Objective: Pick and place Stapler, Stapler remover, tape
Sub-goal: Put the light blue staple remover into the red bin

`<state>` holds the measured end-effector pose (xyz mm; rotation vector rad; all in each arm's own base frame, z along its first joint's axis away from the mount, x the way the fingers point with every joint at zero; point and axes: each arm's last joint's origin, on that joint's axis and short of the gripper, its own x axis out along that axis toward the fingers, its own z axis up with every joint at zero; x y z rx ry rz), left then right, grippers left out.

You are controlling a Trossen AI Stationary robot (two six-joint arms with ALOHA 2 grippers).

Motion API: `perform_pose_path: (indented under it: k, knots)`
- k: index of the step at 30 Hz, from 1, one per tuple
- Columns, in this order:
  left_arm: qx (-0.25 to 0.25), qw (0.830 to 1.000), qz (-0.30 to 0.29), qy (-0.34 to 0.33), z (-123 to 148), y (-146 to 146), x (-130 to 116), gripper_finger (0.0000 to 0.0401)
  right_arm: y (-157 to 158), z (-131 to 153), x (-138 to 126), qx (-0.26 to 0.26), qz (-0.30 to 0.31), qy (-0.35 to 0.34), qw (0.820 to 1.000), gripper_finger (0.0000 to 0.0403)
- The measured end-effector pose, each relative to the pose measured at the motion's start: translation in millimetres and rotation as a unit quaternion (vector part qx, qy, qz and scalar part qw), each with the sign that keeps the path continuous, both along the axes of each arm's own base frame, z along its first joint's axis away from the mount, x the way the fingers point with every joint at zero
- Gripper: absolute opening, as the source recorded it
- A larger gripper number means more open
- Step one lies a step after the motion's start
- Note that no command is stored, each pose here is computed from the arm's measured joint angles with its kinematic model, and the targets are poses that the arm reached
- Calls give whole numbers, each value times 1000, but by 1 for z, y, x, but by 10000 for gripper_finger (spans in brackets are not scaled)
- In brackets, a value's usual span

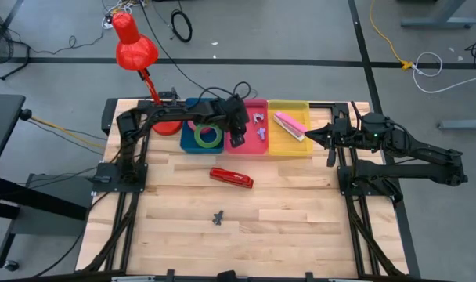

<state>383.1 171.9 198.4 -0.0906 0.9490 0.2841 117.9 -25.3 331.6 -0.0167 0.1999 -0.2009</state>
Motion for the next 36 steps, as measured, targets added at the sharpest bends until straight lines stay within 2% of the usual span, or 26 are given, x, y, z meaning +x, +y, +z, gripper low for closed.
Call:
perform_pose_path:
  k: [25,28,36]
  knots:
    - [-4,1000,-7,2,-7,2,2,167,0,0,0,0,0,0,1000,9]
    - [-4,1000,-7,2,-7,2,2,180,0,0,0,0,0,0,1000,9]
    - [0,1000,-12,4,-7,2,2,245,0,0,0,0,0,0,1000,9]
